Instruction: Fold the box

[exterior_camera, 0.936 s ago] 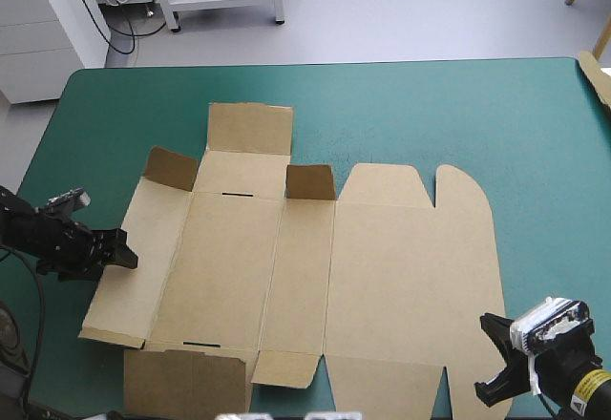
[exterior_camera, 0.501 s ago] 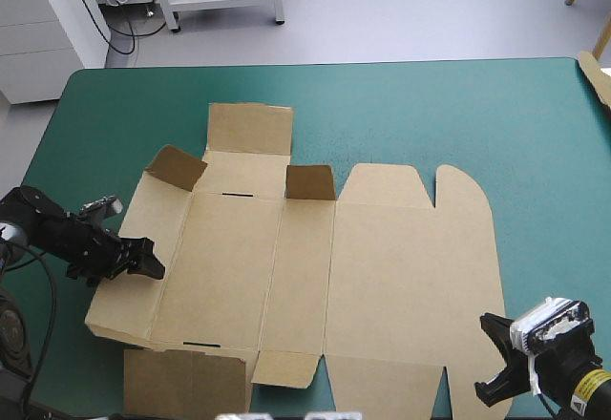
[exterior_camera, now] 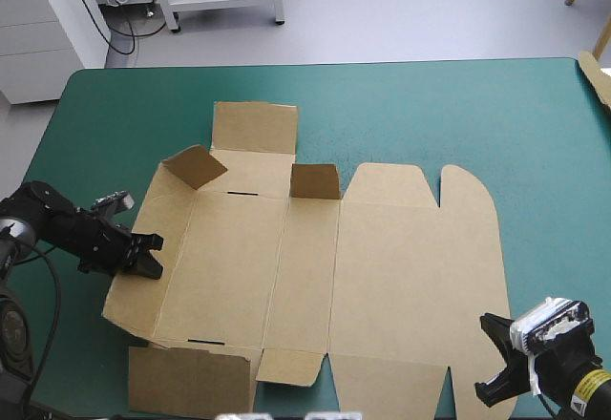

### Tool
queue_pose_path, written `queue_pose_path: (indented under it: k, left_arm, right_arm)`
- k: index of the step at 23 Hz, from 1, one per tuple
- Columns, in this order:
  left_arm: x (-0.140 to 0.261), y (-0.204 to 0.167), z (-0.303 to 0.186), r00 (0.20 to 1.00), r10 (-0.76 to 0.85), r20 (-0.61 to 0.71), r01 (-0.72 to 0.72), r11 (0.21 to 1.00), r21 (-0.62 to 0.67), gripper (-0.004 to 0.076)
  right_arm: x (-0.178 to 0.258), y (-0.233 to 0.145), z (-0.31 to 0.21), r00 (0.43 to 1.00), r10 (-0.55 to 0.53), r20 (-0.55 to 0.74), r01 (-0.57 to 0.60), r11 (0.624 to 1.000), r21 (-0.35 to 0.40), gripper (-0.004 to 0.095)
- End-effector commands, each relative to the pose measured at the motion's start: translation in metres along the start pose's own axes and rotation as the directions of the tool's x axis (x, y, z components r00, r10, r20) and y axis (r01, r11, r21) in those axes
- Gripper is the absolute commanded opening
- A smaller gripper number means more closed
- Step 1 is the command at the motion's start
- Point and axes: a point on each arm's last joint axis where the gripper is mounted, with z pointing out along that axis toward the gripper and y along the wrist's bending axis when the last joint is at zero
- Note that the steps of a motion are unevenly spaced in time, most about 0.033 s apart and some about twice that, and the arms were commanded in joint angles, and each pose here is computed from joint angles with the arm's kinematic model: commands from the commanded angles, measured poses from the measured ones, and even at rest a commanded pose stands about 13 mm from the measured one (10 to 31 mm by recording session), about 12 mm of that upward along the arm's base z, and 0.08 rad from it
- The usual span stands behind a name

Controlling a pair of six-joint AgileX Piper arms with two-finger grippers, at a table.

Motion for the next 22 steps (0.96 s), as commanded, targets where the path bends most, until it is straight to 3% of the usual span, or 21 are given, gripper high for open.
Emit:
queue_pose_path:
  k: [1,4,7,8,10,13,15,22]
  left_arm:
    - [-0.007,-0.020,-0.024,0.997,0.064,0.039,-0.065,0.998,0.025,-0.0008]
    - [-0.021,-0.037,-0.035,0.982,0.182,0.047,-0.180,0.982,-0.052,-0.0008]
    - [-0.039,-0.073,-0.045,0.914,0.405,0.008,-0.393,0.892,-0.224,-0.0008]
    - [-0.043,-0.085,-0.047,0.881,0.472,-0.017,-0.458,0.844,-0.281,-0.0008]
    - [-0.054,-0.118,-0.054,0.769,0.632,-0.099,-0.600,0.659,-0.453,-0.0008]
    - [-0.064,-0.164,-0.063,0.625,0.771,-0.122,-0.654,0.431,-0.622,-0.0008]
    - [-0.066,-0.187,-0.070,0.539,0.832,-0.133,-0.662,0.320,-0.678,-0.0008]
    - [-0.060,-0.234,-0.062,0.322,0.927,-0.195,-0.678,0.081,-0.731,-0.0008]
  right_arm:
    - [-0.012,0.000,-0.004,0.996,-0.010,0.083,0.011,1.000,-0.003,-0.0016]
    - [-0.012,0.000,-0.004,0.996,-0.010,0.083,0.011,1.000,-0.003,-0.0016]
    - [-0.012,0.000,-0.004,0.996,-0.010,0.083,0.011,1.000,-0.003,-0.0016]
    - [-0.012,0.000,-0.004,0.996,-0.010,0.083,0.011,1.000,-0.003,-0.0016]
    - [-0.012,0.000,-0.004,0.996,-0.010,0.083,0.011,1.000,-0.003,-0.0016]
    - [-0.012,0.000,-0.004,0.997,-0.006,0.083,0.006,1.000,-0.004,-0.0016]
    - [-0.012,0.000,-0.004,0.997,-0.006,0.083,0.006,1.000,-0.004,-0.0016]
    - [-0.012,0.000,-0.004,0.997,-0.006,0.083,0.006,1.000,-0.004,-0.0016]
